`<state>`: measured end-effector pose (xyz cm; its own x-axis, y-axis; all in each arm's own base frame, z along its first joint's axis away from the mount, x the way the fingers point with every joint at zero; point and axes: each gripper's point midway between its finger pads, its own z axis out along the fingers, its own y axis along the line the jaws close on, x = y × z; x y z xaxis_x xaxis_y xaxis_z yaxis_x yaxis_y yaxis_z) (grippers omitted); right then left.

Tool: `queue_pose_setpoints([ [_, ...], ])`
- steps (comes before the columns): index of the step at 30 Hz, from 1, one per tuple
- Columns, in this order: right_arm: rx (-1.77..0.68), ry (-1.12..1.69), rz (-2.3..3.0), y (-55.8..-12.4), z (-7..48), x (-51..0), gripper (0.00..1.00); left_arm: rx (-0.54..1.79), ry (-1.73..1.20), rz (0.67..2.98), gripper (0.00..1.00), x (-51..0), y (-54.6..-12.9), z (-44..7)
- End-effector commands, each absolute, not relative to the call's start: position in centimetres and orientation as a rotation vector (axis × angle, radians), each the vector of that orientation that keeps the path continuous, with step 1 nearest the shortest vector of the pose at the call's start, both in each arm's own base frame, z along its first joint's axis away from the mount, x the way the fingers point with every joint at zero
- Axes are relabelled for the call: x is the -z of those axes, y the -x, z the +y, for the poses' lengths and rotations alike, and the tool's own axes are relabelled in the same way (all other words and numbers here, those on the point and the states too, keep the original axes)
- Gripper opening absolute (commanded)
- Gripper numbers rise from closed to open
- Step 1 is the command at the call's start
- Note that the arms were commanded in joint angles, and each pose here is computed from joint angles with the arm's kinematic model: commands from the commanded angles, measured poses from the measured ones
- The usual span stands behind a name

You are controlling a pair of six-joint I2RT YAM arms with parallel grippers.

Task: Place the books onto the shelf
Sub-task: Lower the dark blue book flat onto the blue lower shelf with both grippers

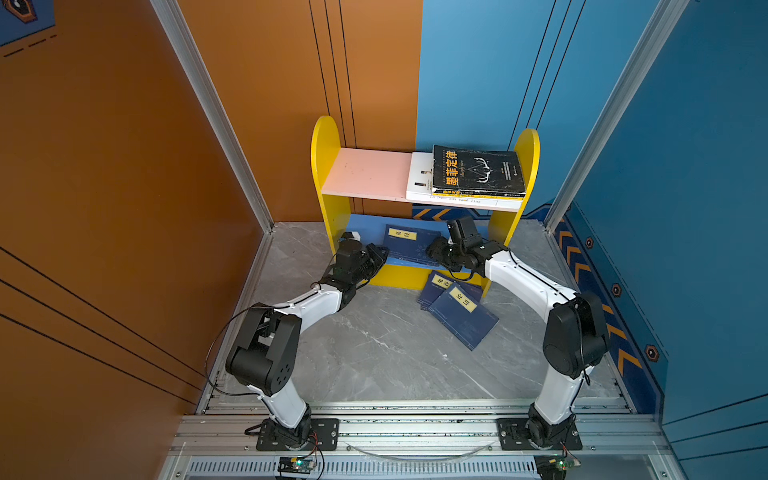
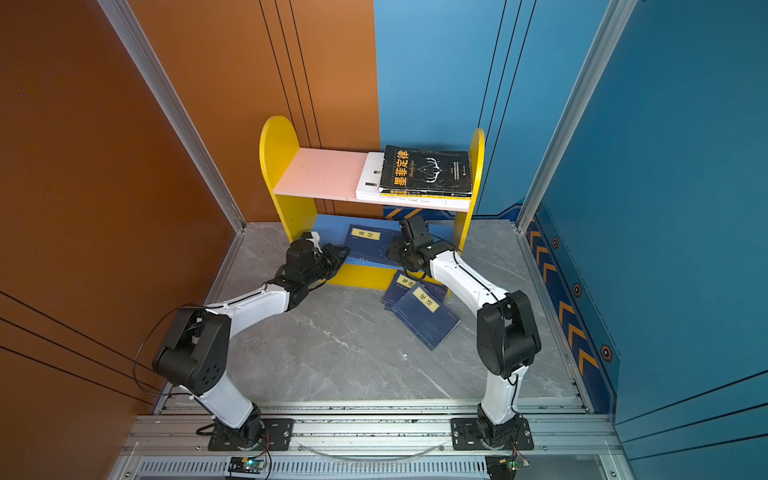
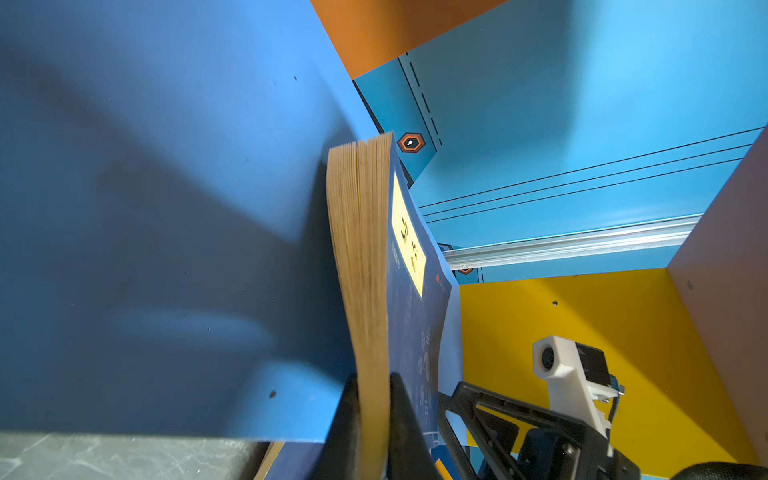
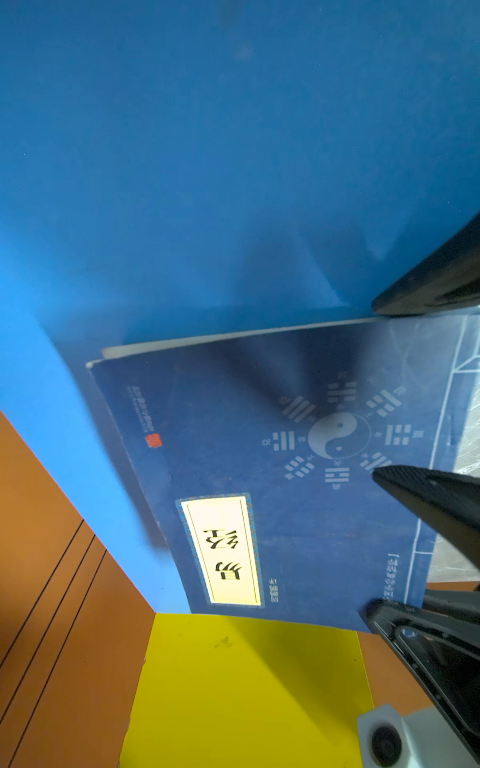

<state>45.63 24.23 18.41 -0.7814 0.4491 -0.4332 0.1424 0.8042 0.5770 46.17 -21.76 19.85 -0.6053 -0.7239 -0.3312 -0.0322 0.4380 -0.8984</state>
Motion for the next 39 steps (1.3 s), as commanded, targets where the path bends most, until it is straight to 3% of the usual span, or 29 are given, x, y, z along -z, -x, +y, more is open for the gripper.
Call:
queue_pose_setpoints([
  [1,-0.628,-0.414,2.483,-45.0,24.4,-16.6,0.59,1.184,0.607,1.969,0.09,-20.0,-45.7,-22.3],
  [8,-0.563,-0.431,2.493,-44.5,23.3,-16.2,0.58,1.056,0.596,2.021,0.53,-20.7,-45.6,-21.2],
  [12,-0.569,-0.434,2.489,-44.5,23.3,-16.3,0.58,0.904,0.591,2.081,0.67,-20.5,-45.0,-19.5],
  [18,-0.571,-0.434,2.486,-44.5,23.2,-16.4,0.58,0.792,0.518,2.159,0.71,-20.6,-45.0,-18.7],
  [39,-0.607,-0.428,2.482,-44.6,23.9,-16.7,0.59,0.852,0.378,2.292,0.68,-19.2,-47.2,-23.2],
])
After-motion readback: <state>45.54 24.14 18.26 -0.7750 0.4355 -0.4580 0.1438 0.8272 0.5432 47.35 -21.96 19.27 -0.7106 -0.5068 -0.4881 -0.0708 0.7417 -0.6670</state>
